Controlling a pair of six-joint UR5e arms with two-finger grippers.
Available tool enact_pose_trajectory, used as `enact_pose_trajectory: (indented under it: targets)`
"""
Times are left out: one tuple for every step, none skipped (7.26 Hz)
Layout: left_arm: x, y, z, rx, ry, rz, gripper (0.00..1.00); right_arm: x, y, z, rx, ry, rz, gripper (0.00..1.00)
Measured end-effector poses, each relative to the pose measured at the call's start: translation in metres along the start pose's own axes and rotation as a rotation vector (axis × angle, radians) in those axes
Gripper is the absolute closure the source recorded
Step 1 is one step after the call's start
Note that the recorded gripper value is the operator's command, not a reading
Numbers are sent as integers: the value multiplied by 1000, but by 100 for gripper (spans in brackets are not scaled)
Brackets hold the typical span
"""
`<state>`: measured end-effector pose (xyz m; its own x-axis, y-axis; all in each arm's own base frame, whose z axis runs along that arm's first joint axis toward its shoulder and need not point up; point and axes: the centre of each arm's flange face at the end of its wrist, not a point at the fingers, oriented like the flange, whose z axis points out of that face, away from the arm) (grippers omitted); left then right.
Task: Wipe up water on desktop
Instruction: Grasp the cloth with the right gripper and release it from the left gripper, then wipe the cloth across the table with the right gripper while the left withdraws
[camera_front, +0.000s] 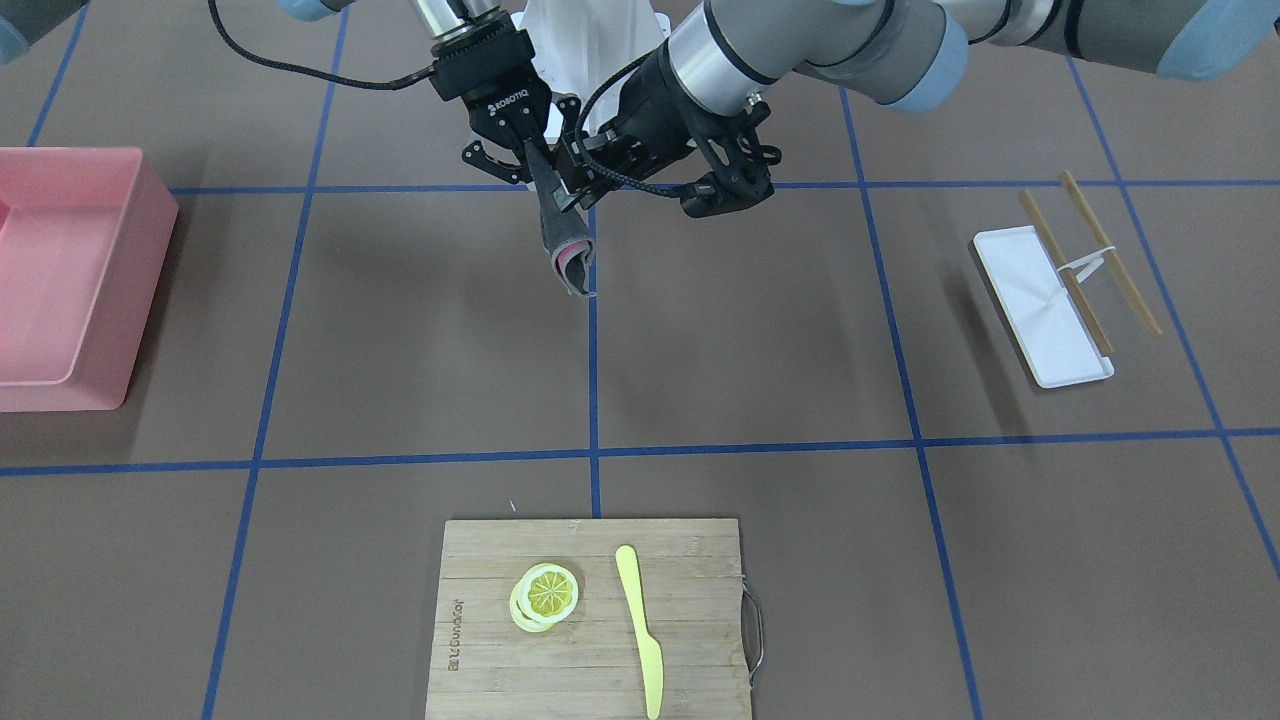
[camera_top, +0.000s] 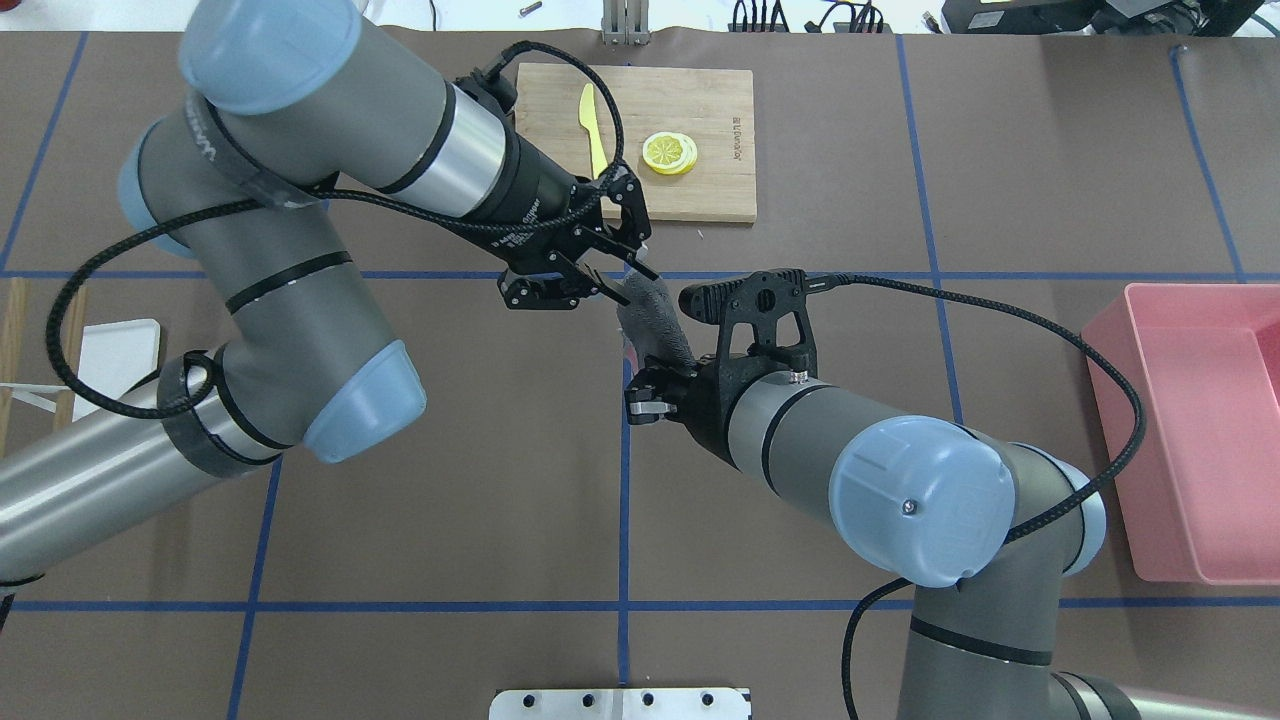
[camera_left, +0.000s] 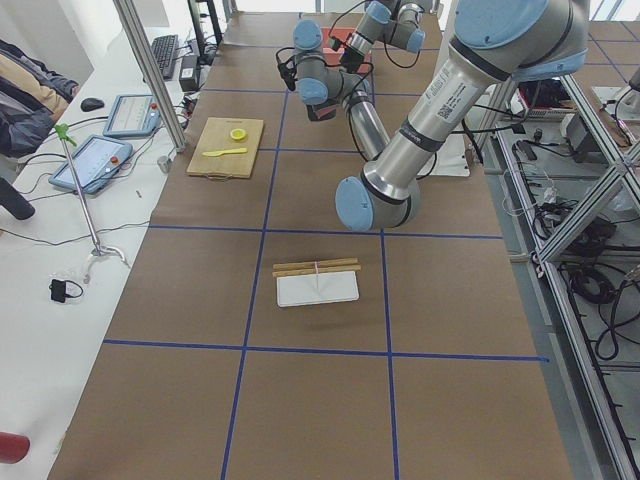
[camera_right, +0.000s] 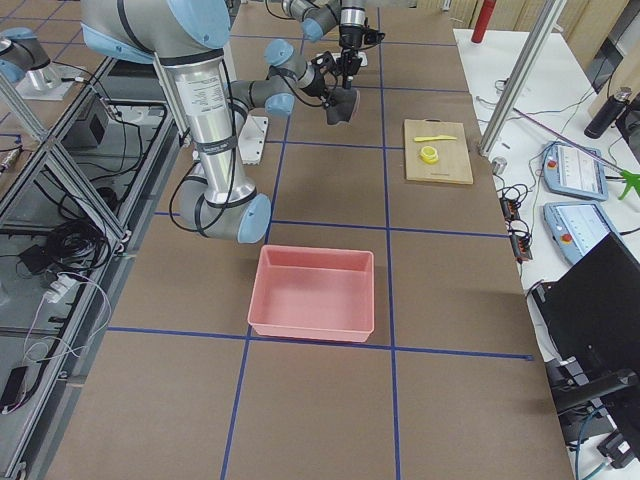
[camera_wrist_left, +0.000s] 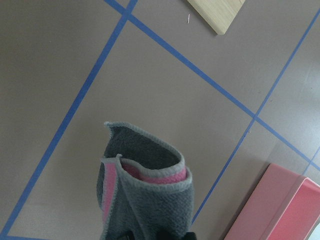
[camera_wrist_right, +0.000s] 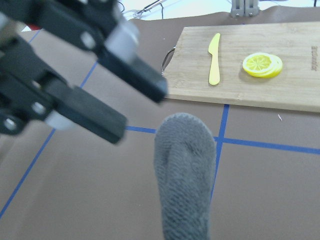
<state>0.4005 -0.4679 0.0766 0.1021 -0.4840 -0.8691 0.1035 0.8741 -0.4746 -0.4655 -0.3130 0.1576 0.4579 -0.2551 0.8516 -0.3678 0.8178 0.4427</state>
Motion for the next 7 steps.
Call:
enact_pose_trajectory:
  targets:
    - [-4, -20, -34, 46, 29, -5, 4, 4, 9, 7, -18, 21, 77, 100]
    - [-12, -42, -61, 92, 44, -20, 3, 11, 21, 19, -43, 56, 144, 100]
    - [-26, -64, -77, 132, 39, -27, 3, 20, 33, 32, -91, 109, 214, 100]
    - [-41, -84, -87, 164, 25, -7, 3, 37, 40, 41, -180, 181, 262, 100]
    - [-51, -96, -91, 183, 11, 16, 3, 70, 38, 46, -289, 261, 305, 100]
    - [-56, -106, -93, 197, 1, 23, 3, 116, 27, 45, -389, 321, 345, 100]
    - [-59, -114, -93, 207, -7, 31, 3, 159, 17, 39, -456, 358, 363, 100]
